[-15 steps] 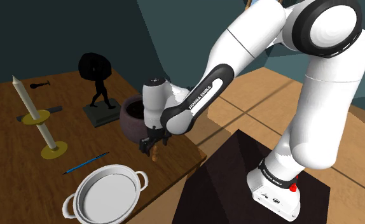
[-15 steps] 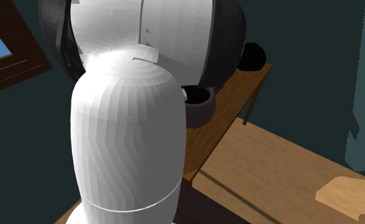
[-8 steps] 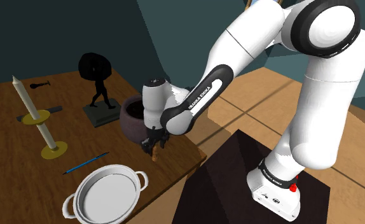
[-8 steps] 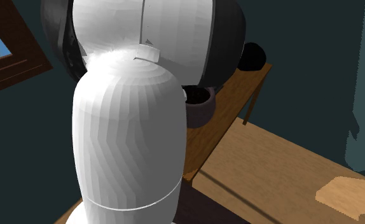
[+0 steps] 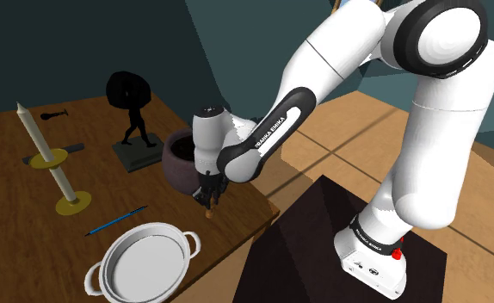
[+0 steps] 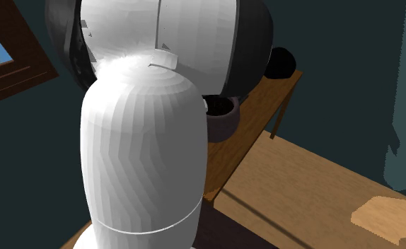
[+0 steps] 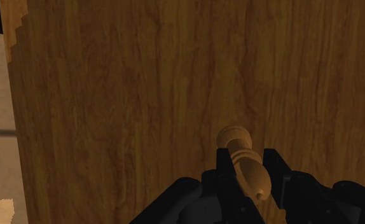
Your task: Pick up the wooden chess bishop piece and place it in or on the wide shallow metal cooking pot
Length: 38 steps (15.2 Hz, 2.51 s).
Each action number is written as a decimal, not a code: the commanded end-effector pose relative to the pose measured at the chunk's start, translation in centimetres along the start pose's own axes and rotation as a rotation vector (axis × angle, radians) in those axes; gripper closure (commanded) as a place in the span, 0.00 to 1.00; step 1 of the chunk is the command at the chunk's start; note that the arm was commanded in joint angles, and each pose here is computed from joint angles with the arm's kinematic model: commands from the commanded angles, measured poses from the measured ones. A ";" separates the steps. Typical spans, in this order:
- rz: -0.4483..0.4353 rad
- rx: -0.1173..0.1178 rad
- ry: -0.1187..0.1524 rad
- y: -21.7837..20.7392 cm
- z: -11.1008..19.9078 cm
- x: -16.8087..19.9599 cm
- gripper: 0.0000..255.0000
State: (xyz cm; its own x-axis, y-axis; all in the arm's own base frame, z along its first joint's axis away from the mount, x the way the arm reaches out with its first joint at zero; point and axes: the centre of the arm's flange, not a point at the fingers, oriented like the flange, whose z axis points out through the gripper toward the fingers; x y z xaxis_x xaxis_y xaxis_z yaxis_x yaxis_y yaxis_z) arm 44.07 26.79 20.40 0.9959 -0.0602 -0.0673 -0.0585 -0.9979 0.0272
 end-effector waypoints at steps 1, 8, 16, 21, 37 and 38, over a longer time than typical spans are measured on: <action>0.001 -0.001 -0.001 0.1 0.0 0.0 1.00; 0.001 -0.001 -0.001 0.2 -3.6 -0.3 1.00; 0.001 -0.001 -0.001 0.3 -7.8 -0.5 1.00; 0.001 -0.001 -0.001 0.3 -10.5 -0.7 1.00; 0.001 -0.001 -0.001 -16.4 -13.8 -3.6 1.00; 0.001 -0.001 -0.001 -17.7 -14.0 -3.8 1.00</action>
State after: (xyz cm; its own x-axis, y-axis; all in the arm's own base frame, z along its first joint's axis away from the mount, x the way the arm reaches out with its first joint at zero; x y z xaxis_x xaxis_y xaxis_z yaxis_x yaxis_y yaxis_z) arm 42.41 43.74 33.95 0.9959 -0.0590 -0.0687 -0.0572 -0.9980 0.0273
